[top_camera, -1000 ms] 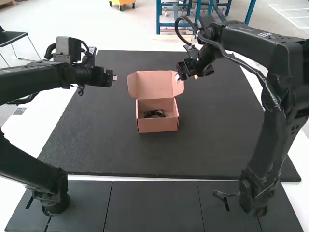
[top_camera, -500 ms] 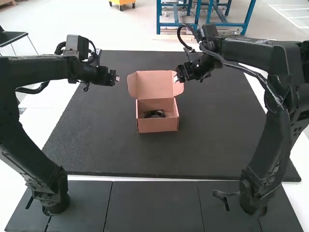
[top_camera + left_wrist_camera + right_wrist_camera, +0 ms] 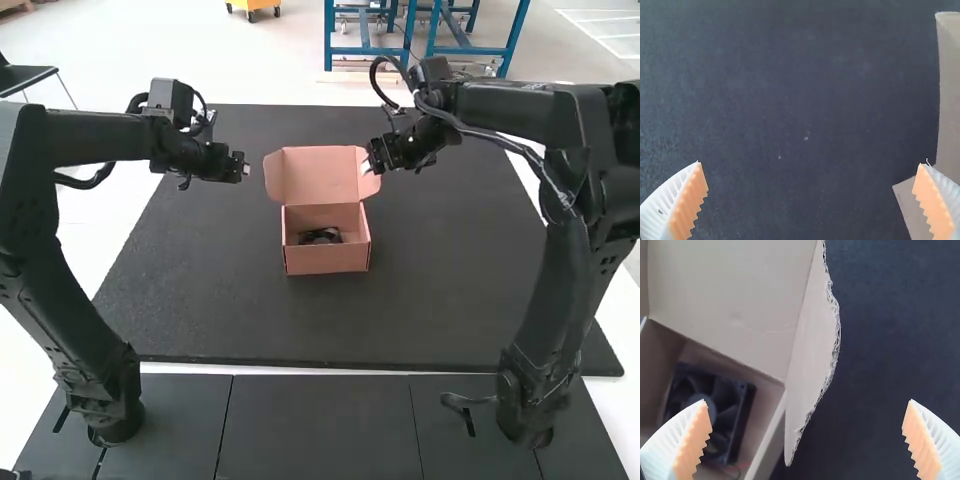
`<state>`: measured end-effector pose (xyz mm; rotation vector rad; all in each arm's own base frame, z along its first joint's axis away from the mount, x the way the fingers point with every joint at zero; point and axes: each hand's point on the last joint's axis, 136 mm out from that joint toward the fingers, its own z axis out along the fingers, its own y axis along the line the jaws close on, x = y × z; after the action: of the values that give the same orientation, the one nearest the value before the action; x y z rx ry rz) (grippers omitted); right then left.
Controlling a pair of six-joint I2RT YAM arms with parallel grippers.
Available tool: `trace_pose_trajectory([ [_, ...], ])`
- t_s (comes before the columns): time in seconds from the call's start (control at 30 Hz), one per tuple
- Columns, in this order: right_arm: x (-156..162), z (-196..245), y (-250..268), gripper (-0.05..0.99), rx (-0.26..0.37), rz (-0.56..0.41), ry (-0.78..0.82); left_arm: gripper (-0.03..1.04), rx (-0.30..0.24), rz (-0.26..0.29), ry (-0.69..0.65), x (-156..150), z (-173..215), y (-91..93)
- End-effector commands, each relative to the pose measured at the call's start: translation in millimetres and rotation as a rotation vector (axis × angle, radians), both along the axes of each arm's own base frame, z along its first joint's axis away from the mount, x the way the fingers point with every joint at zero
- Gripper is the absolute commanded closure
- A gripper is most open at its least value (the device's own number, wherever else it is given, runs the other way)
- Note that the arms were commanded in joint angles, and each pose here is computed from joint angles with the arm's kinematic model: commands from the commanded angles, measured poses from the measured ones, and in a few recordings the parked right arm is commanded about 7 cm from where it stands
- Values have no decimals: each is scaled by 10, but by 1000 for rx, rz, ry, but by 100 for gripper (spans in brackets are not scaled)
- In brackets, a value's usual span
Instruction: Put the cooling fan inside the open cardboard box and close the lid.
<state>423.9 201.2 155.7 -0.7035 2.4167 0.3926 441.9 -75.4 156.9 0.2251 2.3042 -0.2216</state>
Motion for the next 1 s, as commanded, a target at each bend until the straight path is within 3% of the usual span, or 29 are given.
trace_pose_trajectory([
  [0.0,100,162,45,7,27,5,-30,4,13,-11,-23,69,107,-20],
  [0.13,125,182,64,7,30,6,-31,4,10,-44,-6,38,59,-140],
  [0.47,133,178,78,7,39,7,-9,4,-15,-170,18,-82,0,-640],
  [0.67,115,168,102,14,59,16,16,4,-17,-187,9,-84,35,-718],
  [0.87,92,163,134,40,88,12,43,4,-17,-188,16,-99,28,-722],
  [0.97,95,191,151,48,99,15,41,4,-18,-185,18,-103,25,-713],
])
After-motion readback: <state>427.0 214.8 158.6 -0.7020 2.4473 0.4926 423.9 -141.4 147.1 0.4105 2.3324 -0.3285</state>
